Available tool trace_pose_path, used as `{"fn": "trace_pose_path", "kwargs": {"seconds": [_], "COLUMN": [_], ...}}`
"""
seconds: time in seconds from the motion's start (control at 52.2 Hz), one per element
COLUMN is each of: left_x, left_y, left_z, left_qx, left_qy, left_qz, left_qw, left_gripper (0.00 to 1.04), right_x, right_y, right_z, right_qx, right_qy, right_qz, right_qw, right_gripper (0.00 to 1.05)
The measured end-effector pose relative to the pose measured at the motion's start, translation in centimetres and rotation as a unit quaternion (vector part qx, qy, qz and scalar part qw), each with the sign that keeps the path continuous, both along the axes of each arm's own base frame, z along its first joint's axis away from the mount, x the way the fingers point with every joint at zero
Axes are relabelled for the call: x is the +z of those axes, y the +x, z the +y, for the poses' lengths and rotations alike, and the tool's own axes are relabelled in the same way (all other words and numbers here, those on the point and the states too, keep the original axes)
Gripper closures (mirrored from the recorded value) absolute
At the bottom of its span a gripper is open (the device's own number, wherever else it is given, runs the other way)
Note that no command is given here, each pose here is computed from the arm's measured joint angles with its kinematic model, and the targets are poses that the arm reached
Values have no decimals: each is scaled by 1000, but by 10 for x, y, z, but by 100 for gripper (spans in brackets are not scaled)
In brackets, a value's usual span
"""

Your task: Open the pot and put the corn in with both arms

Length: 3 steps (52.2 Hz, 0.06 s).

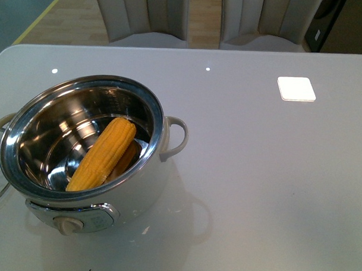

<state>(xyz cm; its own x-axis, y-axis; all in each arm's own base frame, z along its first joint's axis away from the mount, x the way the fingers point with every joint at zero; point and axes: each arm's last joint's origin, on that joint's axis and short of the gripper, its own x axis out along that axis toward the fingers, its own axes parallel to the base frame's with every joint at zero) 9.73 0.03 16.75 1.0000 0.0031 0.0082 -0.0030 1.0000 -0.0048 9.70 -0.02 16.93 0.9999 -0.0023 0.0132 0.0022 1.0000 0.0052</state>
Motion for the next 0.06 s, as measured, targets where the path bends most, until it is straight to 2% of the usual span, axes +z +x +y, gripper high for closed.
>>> {"fn": "trace_pose_path", "kwargs": {"seconds": [0.058], "left_x": [0], "left_y": [0], "left_z": [0], "left_qx": [0], "left_qy": [0], "left_qz": [0], "left_qw": [1000], "left_gripper": [7], "right_x": [0], "right_y": [0], "right_z": [0], "right_qx": [0], "right_qy": [0], "right_qz": [0], "right_qw": [1000], "right_gripper": [9]}}
